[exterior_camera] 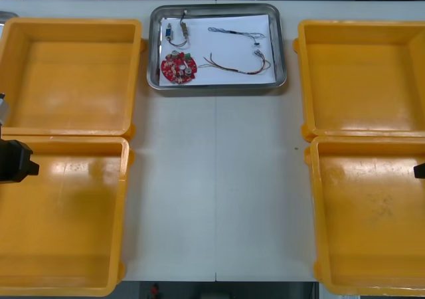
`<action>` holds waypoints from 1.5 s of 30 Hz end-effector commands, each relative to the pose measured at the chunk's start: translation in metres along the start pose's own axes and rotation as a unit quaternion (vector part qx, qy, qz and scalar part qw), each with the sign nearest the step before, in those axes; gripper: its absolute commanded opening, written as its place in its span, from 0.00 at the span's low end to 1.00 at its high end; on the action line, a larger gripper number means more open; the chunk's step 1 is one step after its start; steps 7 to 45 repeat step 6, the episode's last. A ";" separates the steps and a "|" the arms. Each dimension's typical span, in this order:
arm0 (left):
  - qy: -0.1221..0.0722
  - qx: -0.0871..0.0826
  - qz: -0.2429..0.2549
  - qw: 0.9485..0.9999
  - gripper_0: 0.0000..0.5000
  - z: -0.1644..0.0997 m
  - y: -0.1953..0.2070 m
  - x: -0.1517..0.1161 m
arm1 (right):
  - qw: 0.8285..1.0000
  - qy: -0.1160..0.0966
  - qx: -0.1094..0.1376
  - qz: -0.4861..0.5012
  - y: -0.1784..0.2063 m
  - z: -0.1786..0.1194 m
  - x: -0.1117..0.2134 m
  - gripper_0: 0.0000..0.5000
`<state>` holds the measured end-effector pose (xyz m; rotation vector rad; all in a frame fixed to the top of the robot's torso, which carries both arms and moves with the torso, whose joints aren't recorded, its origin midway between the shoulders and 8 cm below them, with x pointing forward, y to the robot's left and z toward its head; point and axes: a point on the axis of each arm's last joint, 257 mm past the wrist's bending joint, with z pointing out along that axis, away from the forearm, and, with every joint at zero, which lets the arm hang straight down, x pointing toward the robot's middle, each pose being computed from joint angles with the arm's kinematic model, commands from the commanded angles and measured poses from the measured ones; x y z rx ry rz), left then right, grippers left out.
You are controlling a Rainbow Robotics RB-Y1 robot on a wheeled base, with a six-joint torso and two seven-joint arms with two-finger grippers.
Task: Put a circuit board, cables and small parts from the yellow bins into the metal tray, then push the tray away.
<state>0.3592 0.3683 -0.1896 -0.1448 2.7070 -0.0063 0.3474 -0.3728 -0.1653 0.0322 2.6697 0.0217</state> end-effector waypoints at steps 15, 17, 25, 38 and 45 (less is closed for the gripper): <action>-0.009 -0.022 0.056 0.998 1.00 -0.013 0.015 -0.002 | 1.000 -0.013 0.017 0.004 -0.009 -0.013 -0.004 1.00; -0.009 -0.022 0.056 0.998 1.00 -0.013 0.015 -0.002 | 1.000 -0.013 0.017 0.004 -0.009 -0.013 -0.004 1.00; -0.009 -0.022 0.056 0.998 1.00 -0.013 0.015 -0.002 | 1.000 -0.013 0.017 0.004 -0.009 -0.013 -0.004 1.00; -0.009 -0.022 0.056 0.998 1.00 -0.013 0.015 -0.002 | 1.000 -0.013 0.017 0.004 -0.009 -0.013 -0.004 1.00; -0.009 -0.022 0.056 0.998 1.00 -0.013 0.015 -0.002 | 1.000 -0.013 0.017 0.004 -0.009 -0.013 -0.004 1.00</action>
